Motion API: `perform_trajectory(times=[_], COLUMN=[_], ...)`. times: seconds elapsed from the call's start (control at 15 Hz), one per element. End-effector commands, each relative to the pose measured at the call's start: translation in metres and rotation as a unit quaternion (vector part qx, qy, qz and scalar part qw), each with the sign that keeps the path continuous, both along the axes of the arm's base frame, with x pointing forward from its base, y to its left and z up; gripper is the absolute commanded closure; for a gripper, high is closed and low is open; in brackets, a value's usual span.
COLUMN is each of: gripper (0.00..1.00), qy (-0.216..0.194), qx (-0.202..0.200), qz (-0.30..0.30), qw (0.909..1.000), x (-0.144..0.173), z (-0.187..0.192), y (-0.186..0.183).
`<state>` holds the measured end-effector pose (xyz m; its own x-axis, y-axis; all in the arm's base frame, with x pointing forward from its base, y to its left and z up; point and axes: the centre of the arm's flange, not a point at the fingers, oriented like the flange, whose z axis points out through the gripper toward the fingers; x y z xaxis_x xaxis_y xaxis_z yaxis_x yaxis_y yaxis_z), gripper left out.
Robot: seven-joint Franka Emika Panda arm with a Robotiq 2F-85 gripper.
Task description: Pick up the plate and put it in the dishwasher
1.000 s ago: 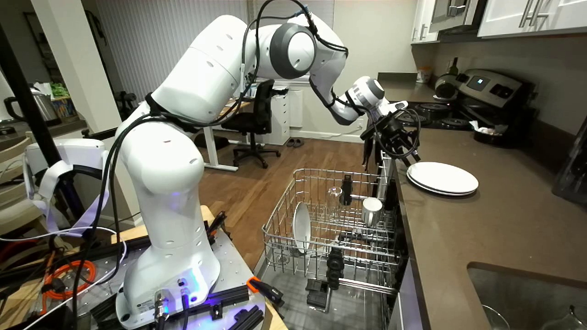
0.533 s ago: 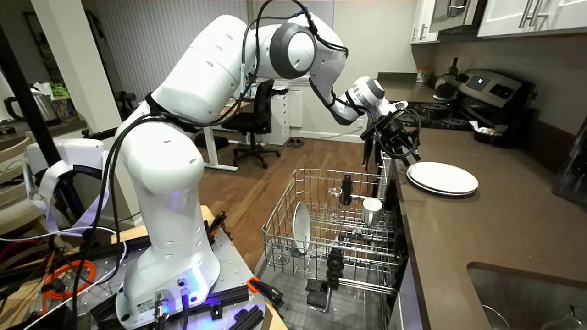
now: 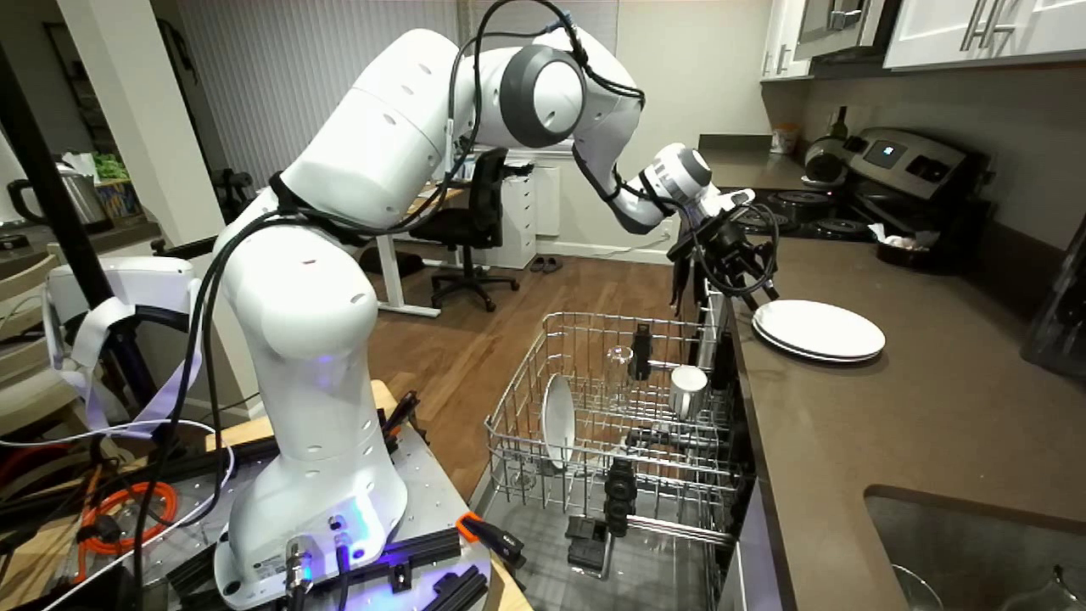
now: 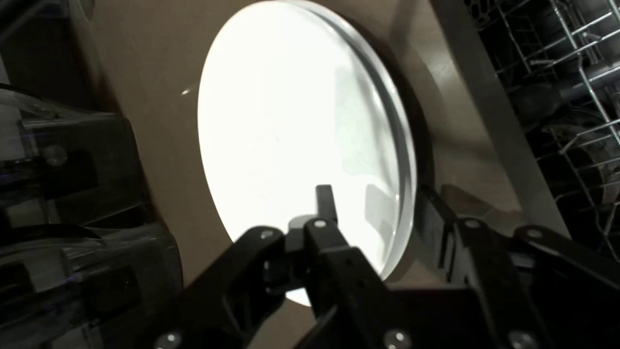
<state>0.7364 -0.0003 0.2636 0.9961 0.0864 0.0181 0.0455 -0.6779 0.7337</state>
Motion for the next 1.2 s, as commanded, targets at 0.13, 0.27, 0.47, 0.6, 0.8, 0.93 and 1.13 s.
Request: perform_trajectory(times=[0.13,0.27,0.47,0.6,0.8,0.93,1.13], gripper=[0.62,0.81,0.94,0.95,0.94,0.94,0.94], qy=[0.010,0.011,0.011,0.011,0.009,0.008,0.005], qx=[0.007,0.005,0.008,0.009,0.010,0.010,0.012], qz=[0.016,0.019,0.024,0.026,0.028,0.029,0.032], qw=[0.9998,0.9997,0.9996,0.9996,0.9995,0.9995,0.9994], x=[0.006,0.006,0.006,0.006,0.006,0.005,0.004], z=[-0.007,-0.011,-0.014,-0.015,-0.014,-0.012,-0.007], y=[-0.007,-0.006,-0.005,-0.004,-0.004,-0.003,0.000])
